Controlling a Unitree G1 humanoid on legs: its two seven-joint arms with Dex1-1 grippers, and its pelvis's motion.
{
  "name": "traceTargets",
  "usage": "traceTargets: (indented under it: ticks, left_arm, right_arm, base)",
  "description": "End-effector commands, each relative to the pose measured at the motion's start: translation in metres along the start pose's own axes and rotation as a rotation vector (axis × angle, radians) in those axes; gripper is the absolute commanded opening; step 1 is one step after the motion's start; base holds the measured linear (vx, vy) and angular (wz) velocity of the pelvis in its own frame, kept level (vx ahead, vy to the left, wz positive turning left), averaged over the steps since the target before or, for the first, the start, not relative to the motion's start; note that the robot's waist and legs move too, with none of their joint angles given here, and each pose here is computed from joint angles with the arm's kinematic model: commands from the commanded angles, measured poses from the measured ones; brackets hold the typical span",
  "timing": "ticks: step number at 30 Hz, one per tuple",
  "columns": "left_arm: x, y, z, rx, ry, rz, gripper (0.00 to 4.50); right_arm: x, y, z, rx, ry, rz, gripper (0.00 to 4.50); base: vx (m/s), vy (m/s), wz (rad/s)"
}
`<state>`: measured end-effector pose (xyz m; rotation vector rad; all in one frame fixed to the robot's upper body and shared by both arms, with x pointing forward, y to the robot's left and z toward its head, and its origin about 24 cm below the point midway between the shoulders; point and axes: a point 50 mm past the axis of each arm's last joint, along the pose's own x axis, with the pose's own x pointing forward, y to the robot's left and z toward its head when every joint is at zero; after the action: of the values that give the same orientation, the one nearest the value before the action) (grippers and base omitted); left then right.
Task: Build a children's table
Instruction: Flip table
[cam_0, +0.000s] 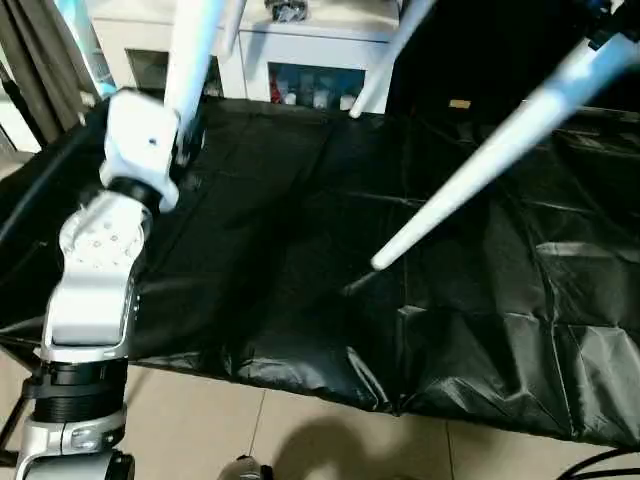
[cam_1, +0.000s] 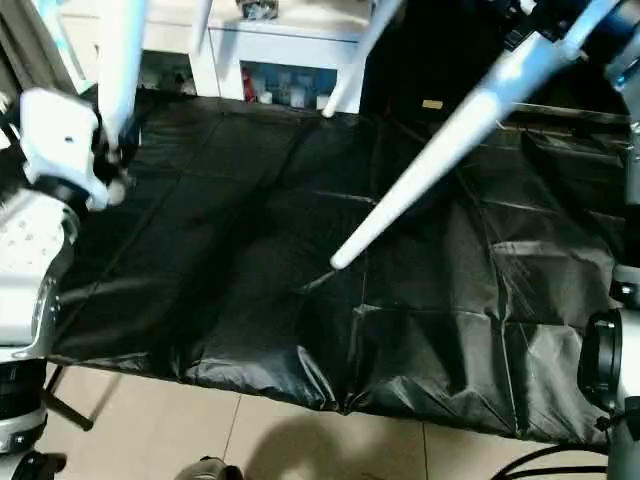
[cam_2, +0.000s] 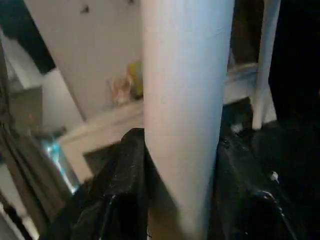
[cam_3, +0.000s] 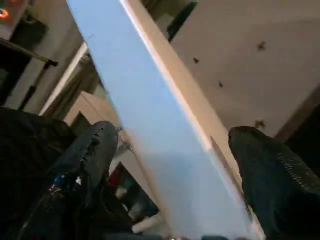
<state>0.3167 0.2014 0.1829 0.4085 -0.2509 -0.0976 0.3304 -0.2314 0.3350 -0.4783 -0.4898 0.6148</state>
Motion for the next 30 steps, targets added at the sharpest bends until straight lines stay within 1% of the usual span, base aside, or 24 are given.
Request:
traceTargets:
  ticks: [1,2,5,6,7,9,10,11,12,14,15,16,17,18,21,22,23,24,25,26,27,28,29,30]
  left_arm:
    - [0.002,-0.002,0.002,0.012,-0.002,-0.012,1.59]
    - [0.002,-0.001,0.002,0.017,-0.001,-0.009,1.59]
    - [0.003,0.000,0.001,0.020,0.001,-0.008,1.59]
    - [0.003,-0.001,0.001,0.022,-0.002,-0.010,1.59]
    - [0.003,-0.001,0.000,0.022,-0.003,-0.010,1.59]
    - [0.003,-0.001,-0.001,0.028,-0.006,-0.013,1.59]
    - [0.003,-0.001,-0.001,0.028,-0.006,-0.013,1.59]
    - [0.003,-0.001,-0.004,0.040,-0.004,-0.018,1.59]
    - [0.003,-0.001,-0.004,0.041,-0.004,-0.018,1.59]
    - [0.002,-0.001,-0.006,0.046,0.000,-0.021,1.59]
    - [0.002,-0.002,-0.007,0.045,0.003,-0.023,1.59]
    - [0.001,-0.002,-0.007,0.044,0.004,-0.023,1.59]
    - [0.001,-0.002,-0.008,0.043,0.005,-0.024,1.59]
    - [0.001,-0.003,-0.009,0.042,0.007,-0.028,1.58]
    - [0.001,-0.004,-0.011,0.040,0.009,-0.036,1.57]
    - [0.001,-0.005,-0.012,0.038,0.007,-0.044,1.57]
    - [0.001,-0.005,-0.012,0.037,0.006,-0.046,1.57]
    - [0.002,-0.006,-0.013,0.038,0.006,-0.053,1.57]
    - [0.002,-0.006,-0.014,0.038,0.006,-0.056,1.57]
    - [0.003,-0.007,-0.014,0.038,0.005,-0.063,1.57]
    - [0.003,-0.007,-0.015,0.036,0.005,-0.064,1.57]
    - [0.003,-0.007,-0.015,0.035,0.005,-0.064,1.57]
    - [0.003,-0.008,-0.015,0.032,0.005,-0.067,1.57]
    - [0.003,-0.008,-0.016,0.027,0.005,-0.071,1.57]
  right_arm:
    - [-0.002,0.000,0.010,-0.019,-0.056,0.025,4.43]
    - [-0.004,0.001,0.013,-0.004,-0.089,0.042,4.43]
    - [-0.005,0.001,0.015,0.009,-0.118,0.046,4.50]
    - [-0.009,-0.003,0.021,0.068,-0.192,0.020,4.50]
    - [-0.011,-0.006,0.024,0.097,-0.229,0.006,4.50]
    - [-0.018,-0.015,0.031,0.170,-0.307,-0.058,4.50]
    - [-0.018,-0.015,0.031,0.170,-0.307,-0.058,4.50]
    - [-0.030,-0.028,0.032,0.245,-0.367,-0.168,4.50]
    - [-0.031,-0.028,0.032,0.248,-0.369,-0.172,4.50]
    - [-0.043,-0.035,0.027,0.309,-0.394,-0.264,4.50]
    - [-0.053,-0.036,0.018,0.350,-0.389,-0.301,4.50]
    - [-0.056,-0.036,0.015,0.360,-0.386,-0.310,4.50]
    - [-0.062,-0.036,0.007,0.390,-0.376,-0.330,4.50]
    - [-0.070,-0.034,-0.001,0.438,-0.370,-0.341,4.50]
    - [-0.090,-0.022,-0.023,0.550,-0.338,-0.314,4.50]
    - [-0.102,-0.007,-0.042,0.611,-0.284,-0.274,4.50]
    - [-0.104,-0.004,-0.044,0.623,-0.275,-0.268,4.50]
    - [-0.112,0.010,-0.060,0.678,-0.220,-0.246,4.50]
    - [-0.114,0.013,-0.064,0.687,-0.206,-0.246,4.50]
    - [-0.117,0.021,-0.076,0.719,-0.161,-0.258,4.50]
    - [-0.118,0.028,-0.084,0.741,-0.141,-0.258,4.50]
    - [-0.118,0.031,-0.087,0.755,-0.130,-0.257,4.50]
    - [-0.119,0.039,-0.095,0.784,-0.107,-0.253,4.50]
    - [-0.116,0.049,-0.106,0.815,-0.070,-0.243,4.50]
  base:
    - [0.000,0.000,0.00]
    - [0.000,0.000,0.00]
    - [0.000,0.000,0.00]
    - [0.000,0.000,0.00]
    - [0.000,0.000,0.00]
    - [0.000,0.000,0.00]
    - [0.000,0.000,0.00]
    - [0.000,0.000,0.00]
    - [0.000,0.000,0.00]
    - [0.000,0.000,0.00]
    - [0.000,0.000,0.00]
    - [0.000,0.000,0.00]
    - [0.000,0.000,0.00]
    - [0.000,0.000,0.00]
    - [0.000,0.000,0.00]
    - [0.000,0.000,0.00]
    - [0.000,0.000,0.00]
    - [0.000,0.000,0.00]
    - [0.000,0.000,0.00]
    - [0.000,0.000,0.00]
    - [0.000,0.000,0.00]
    - [0.000,0.000,0.00]
    - [0.000,0.000,0.00]
    - [0.000,0.000,0.00]
